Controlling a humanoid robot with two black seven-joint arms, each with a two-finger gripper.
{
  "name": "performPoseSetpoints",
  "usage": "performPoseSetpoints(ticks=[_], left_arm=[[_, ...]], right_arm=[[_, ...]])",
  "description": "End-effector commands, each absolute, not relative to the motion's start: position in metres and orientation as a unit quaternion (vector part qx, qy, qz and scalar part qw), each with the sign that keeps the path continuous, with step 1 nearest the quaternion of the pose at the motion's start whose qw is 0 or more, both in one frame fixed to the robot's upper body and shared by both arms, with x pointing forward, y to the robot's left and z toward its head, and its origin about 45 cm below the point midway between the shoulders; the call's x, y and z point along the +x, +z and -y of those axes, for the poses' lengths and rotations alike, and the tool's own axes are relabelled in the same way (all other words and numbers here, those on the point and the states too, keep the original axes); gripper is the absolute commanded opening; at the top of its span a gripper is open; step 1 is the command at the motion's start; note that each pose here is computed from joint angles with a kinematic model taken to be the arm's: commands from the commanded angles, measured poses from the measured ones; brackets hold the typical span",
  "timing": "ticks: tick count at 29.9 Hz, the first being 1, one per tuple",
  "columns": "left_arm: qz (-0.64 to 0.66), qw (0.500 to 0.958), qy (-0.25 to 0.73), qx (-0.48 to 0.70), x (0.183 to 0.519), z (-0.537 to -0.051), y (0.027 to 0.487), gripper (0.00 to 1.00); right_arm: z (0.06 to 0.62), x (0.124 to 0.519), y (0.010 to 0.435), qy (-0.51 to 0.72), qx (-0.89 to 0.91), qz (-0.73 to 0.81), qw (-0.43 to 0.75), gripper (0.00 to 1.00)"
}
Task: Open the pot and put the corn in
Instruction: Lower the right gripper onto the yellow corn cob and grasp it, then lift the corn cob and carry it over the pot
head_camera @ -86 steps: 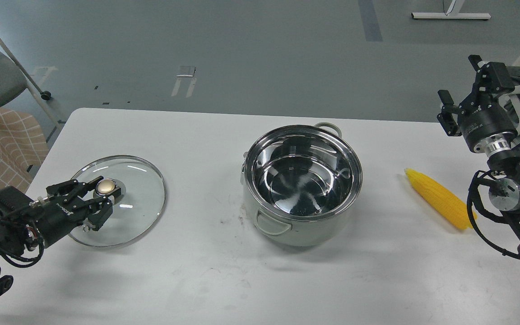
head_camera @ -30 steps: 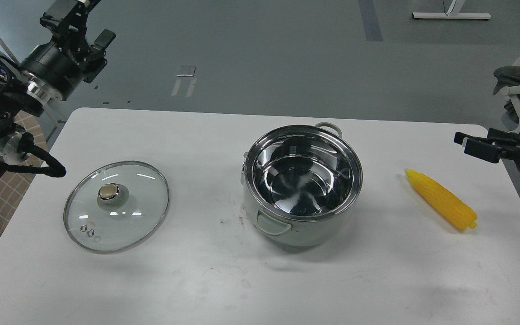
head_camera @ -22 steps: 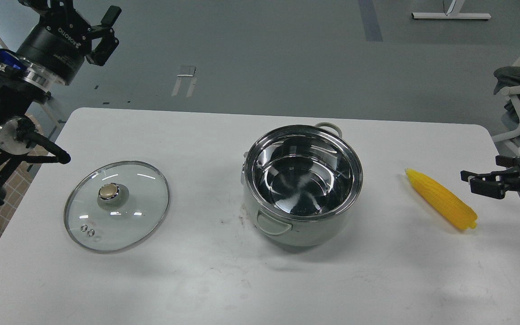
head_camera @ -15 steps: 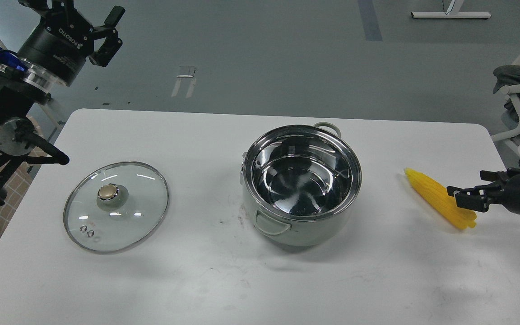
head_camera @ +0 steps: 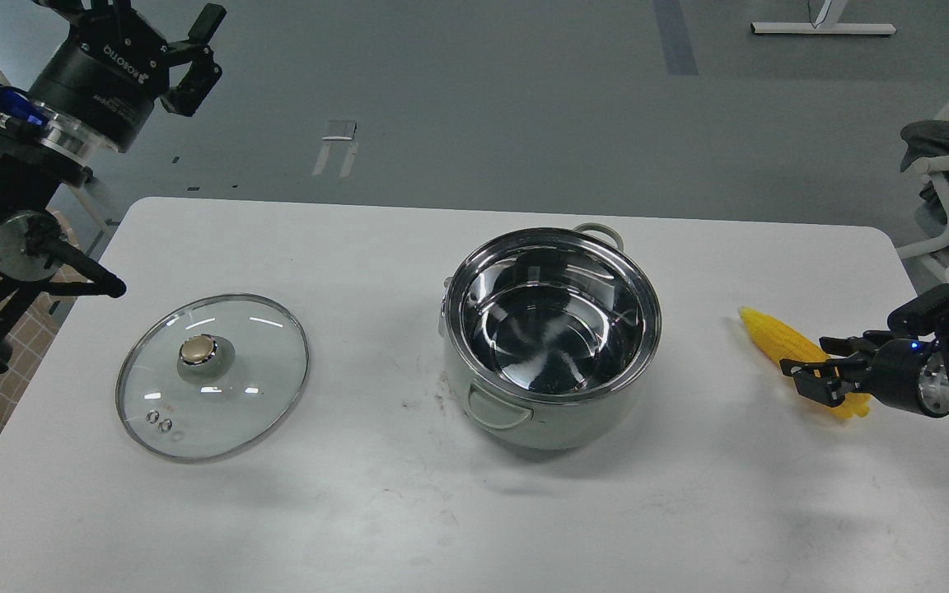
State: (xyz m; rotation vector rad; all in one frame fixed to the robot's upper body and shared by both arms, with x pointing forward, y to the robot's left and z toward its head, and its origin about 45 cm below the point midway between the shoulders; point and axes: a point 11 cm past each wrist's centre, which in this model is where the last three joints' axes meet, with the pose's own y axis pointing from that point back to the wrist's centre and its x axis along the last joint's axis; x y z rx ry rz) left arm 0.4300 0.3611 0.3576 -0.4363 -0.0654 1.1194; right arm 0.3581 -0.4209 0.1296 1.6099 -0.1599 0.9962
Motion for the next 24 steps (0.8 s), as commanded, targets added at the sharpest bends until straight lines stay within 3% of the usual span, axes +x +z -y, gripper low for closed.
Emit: performPoseSetpoints(ticks=[1, 6, 12, 19, 24], left_arm=[[0.031, 0.825, 0.526, -0.205, 0.430, -0.361, 0.358, 0.96], [0.031, 0.825, 0.526, -0.205, 0.430, -0.361, 0.358, 0.96], [0.032, 0.823, 0.527, -0.208, 0.430, -0.361, 0.359, 0.96], [0.031, 0.823, 0.527, -0.209, 0.431, -0.358, 0.358, 0.96], [0.028, 0.823, 0.526, -0.212, 0.432, -0.355, 0.357, 0.96]], right_arm=[[0.424, 0.362, 0.139, 0.441, 0.681, 0.076, 0.579, 0.06], [0.422, 0.372, 0.167, 0.465, 0.675, 0.087, 0.566, 0.06], [0.394, 0.410, 0.249, 0.533, 0.652, 0.116, 0.526, 0.08], [0.300, 0.435, 0.315, 0.585, 0.667, 0.067, 0.456, 0.10], [0.240, 0.439, 0.317, 0.612, 0.662, -0.002, 0.432, 0.10]])
